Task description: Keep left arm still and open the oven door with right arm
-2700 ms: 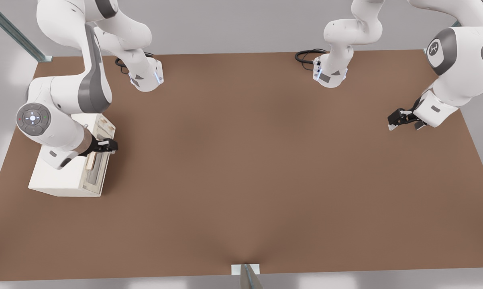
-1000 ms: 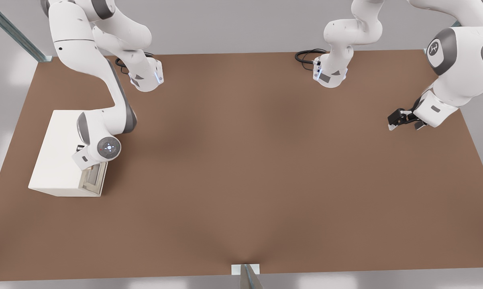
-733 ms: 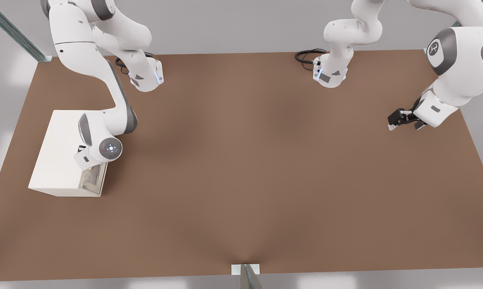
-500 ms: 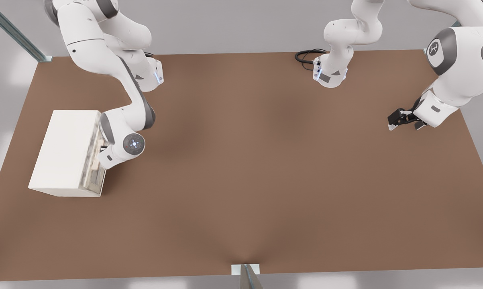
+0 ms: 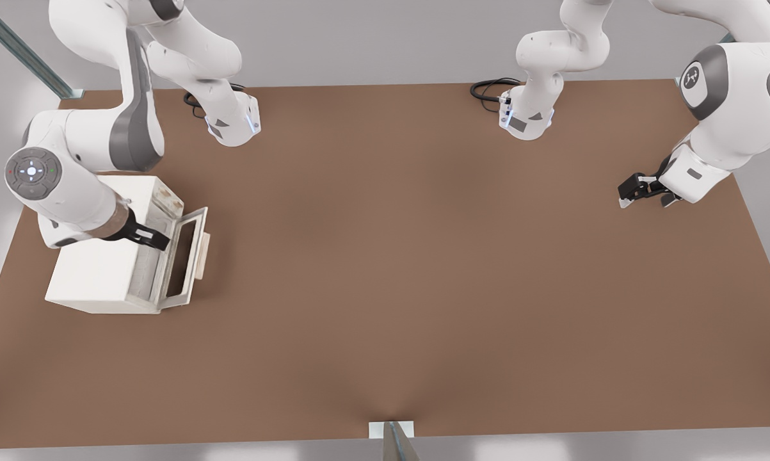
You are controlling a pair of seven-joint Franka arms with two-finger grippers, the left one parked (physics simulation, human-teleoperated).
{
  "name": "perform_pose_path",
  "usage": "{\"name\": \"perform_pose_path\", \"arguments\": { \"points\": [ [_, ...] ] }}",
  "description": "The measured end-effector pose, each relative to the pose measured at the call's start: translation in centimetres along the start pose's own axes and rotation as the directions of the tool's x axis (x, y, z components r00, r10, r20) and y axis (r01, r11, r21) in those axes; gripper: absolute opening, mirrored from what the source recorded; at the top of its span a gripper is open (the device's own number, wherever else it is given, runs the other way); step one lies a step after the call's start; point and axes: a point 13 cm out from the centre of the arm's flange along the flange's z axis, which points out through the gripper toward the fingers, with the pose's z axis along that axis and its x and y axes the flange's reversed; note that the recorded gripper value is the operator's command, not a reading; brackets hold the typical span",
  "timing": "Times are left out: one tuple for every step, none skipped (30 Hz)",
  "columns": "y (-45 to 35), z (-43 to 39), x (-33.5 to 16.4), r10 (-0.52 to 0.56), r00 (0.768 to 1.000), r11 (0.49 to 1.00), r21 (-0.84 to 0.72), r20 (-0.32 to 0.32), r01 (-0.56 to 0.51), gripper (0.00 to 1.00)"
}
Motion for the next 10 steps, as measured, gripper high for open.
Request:
{"name": "perform_pose_path", "arguments": {
  "points": [
    [0.1,-0.1,0.0,-0.012,1.000,1.000,-0.015,-0.007,0.012,1.00],
    [-0.3,-0.2,-0.1,-0.016,1.000,1.000,-0.027,-0.014,0.016,1.00],
    [-0.8,-0.1,-0.2,-0.019,1.000,0.999,-0.036,-0.021,0.018,1.00],
    [-1.2,-0.1,-0.3,-0.024,0.999,0.999,-0.042,-0.027,0.023,1.00],
    [-1.3,-0.1,-0.2,-0.033,0.999,0.998,-0.047,-0.031,0.032,1.00],
    [-1.3,0.0,-0.1,-0.045,0.998,0.998,-0.050,-0.036,0.043,1.00],
    [-1.1,0.2,0.0,-0.059,0.997,0.997,-0.052,-0.043,0.056,1.00],
    [-1.0,0.3,0.1,-0.072,0.996,0.996,-0.053,-0.047,0.070,1.00],
    [-0.9,0.4,0.2,-0.085,0.995,0.995,-0.054,-0.051,0.082,1.00],
    [-0.7,0.5,0.3,-0.096,0.994,0.994,-0.055,-0.056,0.093,1.00]
  ]
}}
